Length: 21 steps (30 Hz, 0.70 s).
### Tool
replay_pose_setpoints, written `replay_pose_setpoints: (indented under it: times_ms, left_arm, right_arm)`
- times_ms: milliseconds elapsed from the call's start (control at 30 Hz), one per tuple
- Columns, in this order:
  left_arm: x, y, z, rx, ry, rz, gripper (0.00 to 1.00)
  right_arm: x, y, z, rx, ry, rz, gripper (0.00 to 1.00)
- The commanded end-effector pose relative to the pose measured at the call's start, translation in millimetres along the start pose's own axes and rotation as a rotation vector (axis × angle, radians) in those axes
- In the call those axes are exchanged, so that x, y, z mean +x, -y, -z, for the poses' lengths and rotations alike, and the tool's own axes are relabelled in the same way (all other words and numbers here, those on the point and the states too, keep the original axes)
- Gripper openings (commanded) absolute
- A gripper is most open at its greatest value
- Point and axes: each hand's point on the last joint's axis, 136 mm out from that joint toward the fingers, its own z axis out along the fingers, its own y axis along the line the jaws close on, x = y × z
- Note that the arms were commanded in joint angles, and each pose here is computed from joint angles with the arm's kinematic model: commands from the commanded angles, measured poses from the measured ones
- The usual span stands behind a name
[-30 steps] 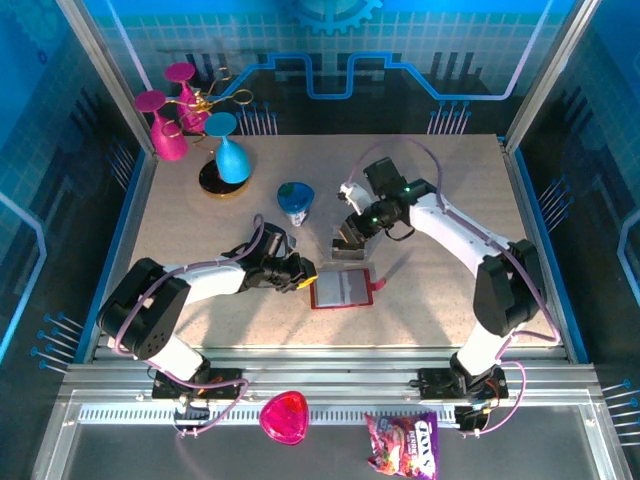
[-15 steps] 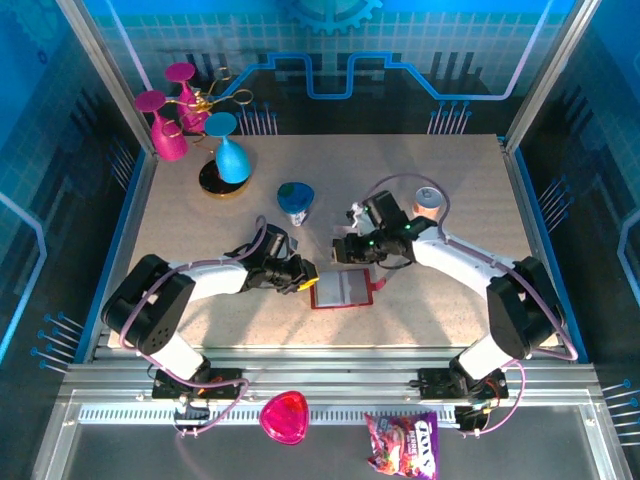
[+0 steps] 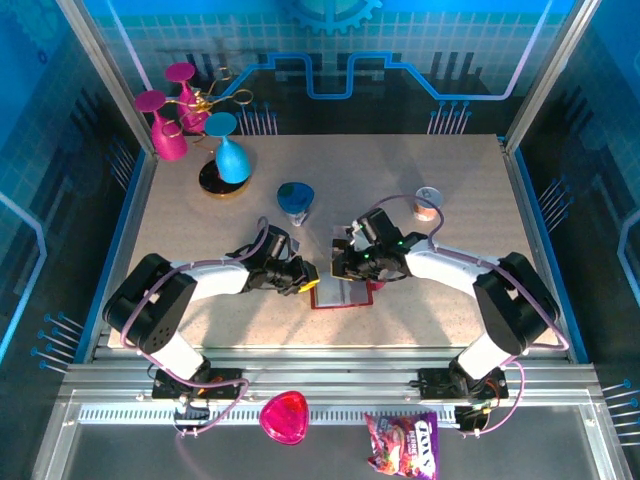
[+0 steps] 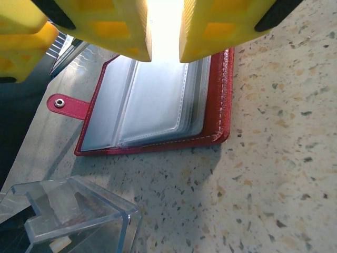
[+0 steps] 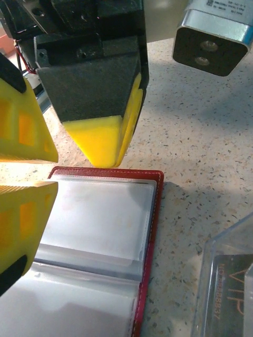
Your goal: Take the credit cards out of the card holder
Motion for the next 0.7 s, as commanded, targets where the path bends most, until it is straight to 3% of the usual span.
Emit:
replay_pose_setpoints:
  times_ms: [0, 667]
  left_arm:
    - [6.4, -2.8, -5.3, -0.012, -0.026, 0.012, 0.20]
    - [12.5, -29.6, -8.4, -0.088, -0.024, 0.027, 0.13]
  right_arm:
    - [5.4, -6.7, -7.8, -0.035, -0.031, 0.009, 0.17]
    - [8.9, 11.9, -23.6, 0.030, -0.112, -0.011, 0.18]
